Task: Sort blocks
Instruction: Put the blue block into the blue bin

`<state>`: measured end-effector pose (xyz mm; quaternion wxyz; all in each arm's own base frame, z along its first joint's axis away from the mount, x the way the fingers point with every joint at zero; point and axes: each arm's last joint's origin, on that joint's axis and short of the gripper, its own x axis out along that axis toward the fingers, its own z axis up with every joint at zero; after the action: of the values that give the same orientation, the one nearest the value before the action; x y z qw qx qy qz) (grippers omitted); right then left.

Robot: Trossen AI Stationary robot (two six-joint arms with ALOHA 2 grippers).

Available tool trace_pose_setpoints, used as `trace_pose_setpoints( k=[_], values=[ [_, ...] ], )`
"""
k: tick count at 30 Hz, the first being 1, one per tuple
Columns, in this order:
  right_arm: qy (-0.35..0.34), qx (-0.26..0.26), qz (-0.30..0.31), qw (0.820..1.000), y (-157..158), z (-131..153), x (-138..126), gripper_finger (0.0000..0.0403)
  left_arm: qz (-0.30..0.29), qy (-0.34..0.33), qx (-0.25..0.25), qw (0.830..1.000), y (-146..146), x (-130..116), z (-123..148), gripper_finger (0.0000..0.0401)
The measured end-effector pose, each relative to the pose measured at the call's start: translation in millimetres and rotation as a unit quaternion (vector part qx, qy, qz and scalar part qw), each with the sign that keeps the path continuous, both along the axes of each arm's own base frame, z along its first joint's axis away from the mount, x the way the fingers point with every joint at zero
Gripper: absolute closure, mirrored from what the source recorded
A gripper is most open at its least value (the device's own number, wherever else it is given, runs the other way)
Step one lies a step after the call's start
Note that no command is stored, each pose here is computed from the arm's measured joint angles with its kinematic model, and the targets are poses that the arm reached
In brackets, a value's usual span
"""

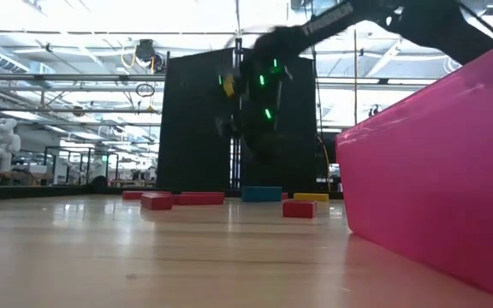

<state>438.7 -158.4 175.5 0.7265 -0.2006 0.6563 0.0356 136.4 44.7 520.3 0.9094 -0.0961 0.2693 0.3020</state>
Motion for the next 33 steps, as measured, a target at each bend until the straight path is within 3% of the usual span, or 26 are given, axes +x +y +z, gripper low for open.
trace_pose_setpoints(
  k=[2,4,6,12,17,22,25,29,33],
  values=[
    [-0.037,0.005,-0.016,0.999,-1,22,5,0.0402,0.006,-0.005,-0.007,1.0,0,0,0,0.0381],
    [-0.053,0.044,-0.05,0.996,-4,39,4,0.0402,0.006,-0.005,-0.008,1.0,0,0,0,0.0381],
    [-0.057,0.077,-0.06,0.994,-4,45,2,0.0402,0.006,-0.005,-0.008,1.0,0,-1,0,0.0381],
    [-0.086,0.098,-0.035,0.991,-13,50,3,0.0387,0.003,-0.005,-0.01,1.0,-1,-2,0,0.0381],
    [-0.067,0.116,-0.026,0.991,-23,43,-3,0.0304,0.003,0.005,-0.011,1.0,-1,-4,-1,0.0381],
    [-0.068,0.107,-0.037,0.991,-27,39,-1,0.02,0.003,0.004,-0.012,1.0,-1,-4,-1,0.0381],
    [-0.054,0.095,-0.047,0.993,-30,28,1,0.016,0.001,0.004,-0.013,1.0,-2,-4,-1,0.0381],
    [-0.03,0.107,-0.055,0.992,-30,7,4,0.0152,-0.004,0.003,-0.016,1.0,-2,-4,-1,0.0381],
    [-0.009,0.085,-0.077,0.993,-33,-11,7,0.0174,-0.007,0.002,-0.018,1.0,-2,-4,-1,0.0381]
  ],
)
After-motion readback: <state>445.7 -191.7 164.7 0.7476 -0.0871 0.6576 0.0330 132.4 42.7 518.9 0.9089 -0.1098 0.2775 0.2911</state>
